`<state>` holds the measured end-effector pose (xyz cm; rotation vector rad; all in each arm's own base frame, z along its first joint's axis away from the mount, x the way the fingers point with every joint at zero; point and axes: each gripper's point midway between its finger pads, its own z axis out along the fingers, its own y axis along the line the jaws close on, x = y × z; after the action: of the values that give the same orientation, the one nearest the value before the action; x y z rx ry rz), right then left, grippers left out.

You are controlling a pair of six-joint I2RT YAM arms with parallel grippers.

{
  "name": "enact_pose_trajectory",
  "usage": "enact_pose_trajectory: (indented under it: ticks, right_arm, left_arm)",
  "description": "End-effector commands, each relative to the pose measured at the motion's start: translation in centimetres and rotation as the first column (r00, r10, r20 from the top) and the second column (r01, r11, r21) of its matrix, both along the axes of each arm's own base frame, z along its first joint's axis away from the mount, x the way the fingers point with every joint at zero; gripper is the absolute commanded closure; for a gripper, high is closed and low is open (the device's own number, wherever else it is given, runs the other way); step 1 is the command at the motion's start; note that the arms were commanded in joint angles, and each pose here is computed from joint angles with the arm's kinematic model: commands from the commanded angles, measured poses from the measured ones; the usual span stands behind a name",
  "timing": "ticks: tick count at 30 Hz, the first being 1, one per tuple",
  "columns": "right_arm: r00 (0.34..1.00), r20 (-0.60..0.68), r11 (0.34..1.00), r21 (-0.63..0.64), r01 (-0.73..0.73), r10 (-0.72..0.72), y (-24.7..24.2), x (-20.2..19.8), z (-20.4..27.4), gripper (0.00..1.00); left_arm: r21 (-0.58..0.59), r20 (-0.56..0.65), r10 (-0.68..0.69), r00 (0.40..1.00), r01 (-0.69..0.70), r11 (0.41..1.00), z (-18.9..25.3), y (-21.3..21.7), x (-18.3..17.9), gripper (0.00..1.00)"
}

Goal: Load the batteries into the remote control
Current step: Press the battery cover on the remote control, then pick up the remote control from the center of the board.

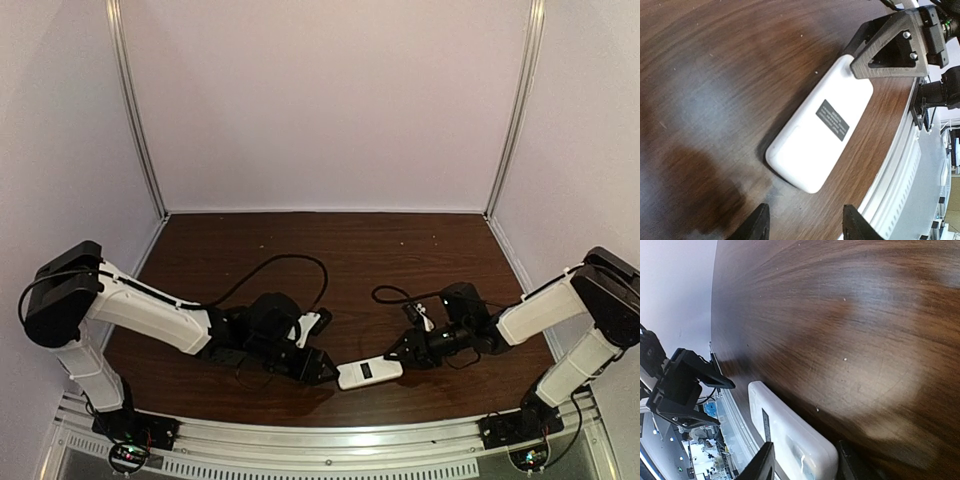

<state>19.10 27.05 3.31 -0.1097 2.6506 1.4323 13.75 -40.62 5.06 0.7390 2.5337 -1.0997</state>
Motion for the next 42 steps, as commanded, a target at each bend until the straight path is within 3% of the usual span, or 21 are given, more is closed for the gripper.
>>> enact_pose_trajectory:
  ticks: [1, 5, 9, 14, 18, 23, 26, 31, 42]
  right_arm:
    - [0.999, 0.033, 0.999, -0.047, -0.017, 0.019, -0.6, 0.2, -0.2, 0.56]
    - [0.999, 0.043, 0.998, -0.060, -0.016, 0.019, -0.9, 0.6, -0.4, 0.54]
    - [0.999, 0.045, 0.998, -0.065, -0.024, 0.027, -0.7, 1.0, -0.8, 0.58]
    - [0.998, 0.037, 0.996, -0.070, -0.049, 0.052, -0.2, 1.3, -1.3, 0.60]
    - [0.997, 0.052, 0.994, -0.088, -0.058, 0.062, -0.4, 1.8, -1.3, 0.54]
    - [0.996, 0.049, 0.994, -0.077, -0.074, 0.078, 0.1, 2.2, -1.0, 0.56]
    - [0.995, 0.046, 0.995, -0.061, -0.082, 0.085, 0.4, 2.3, -0.7, 0.55]
    - [0.996, 0.048, 0.995, -0.054, -0.078, 0.081, 0.5, 2.7, -0.4, 0.51]
    - [0.997, 0.058, 0.998, -0.039, -0.050, 0.052, -0.2, 3.8, 0.4, 0.42]
  left_arm:
    - [-0.005, 0.074, -0.012, 0.997, 0.012, 1.000, 1.1, 0.8, 0.8, 0.42]
    - [0.009, 0.223, -0.084, 0.971, 0.084, 0.996, 2.3, 0.9, 1.2, 0.30]
    - [0.091, 0.362, -0.162, 0.918, 0.138, 0.986, 2.7, 0.5, 1.9, 0.34]
    - [0.140, 0.343, -0.198, 0.918, 0.159, 0.977, 1.7, -0.4, 2.0, 0.38]
    - [0.154, 0.399, -0.260, 0.879, 0.216, 0.964, 1.8, -0.8, 1.1, 0.33]
    - [0.169, 0.431, -0.284, 0.857, 0.232, 0.958, 1.7, -1.4, 1.3, 0.27]
    - [0.213, 0.460, -0.312, 0.831, 0.238, 0.948, 1.4, -2.6, 1.1, 0.22]
    - [0.337, 0.424, -0.341, 0.839, 0.204, 0.919, -0.8, -3.4, 2.1, 0.16]
    - [0.418, 0.334, -0.383, 0.861, 0.229, 0.879, -3.5, -4.3, 1.7, 0.22]
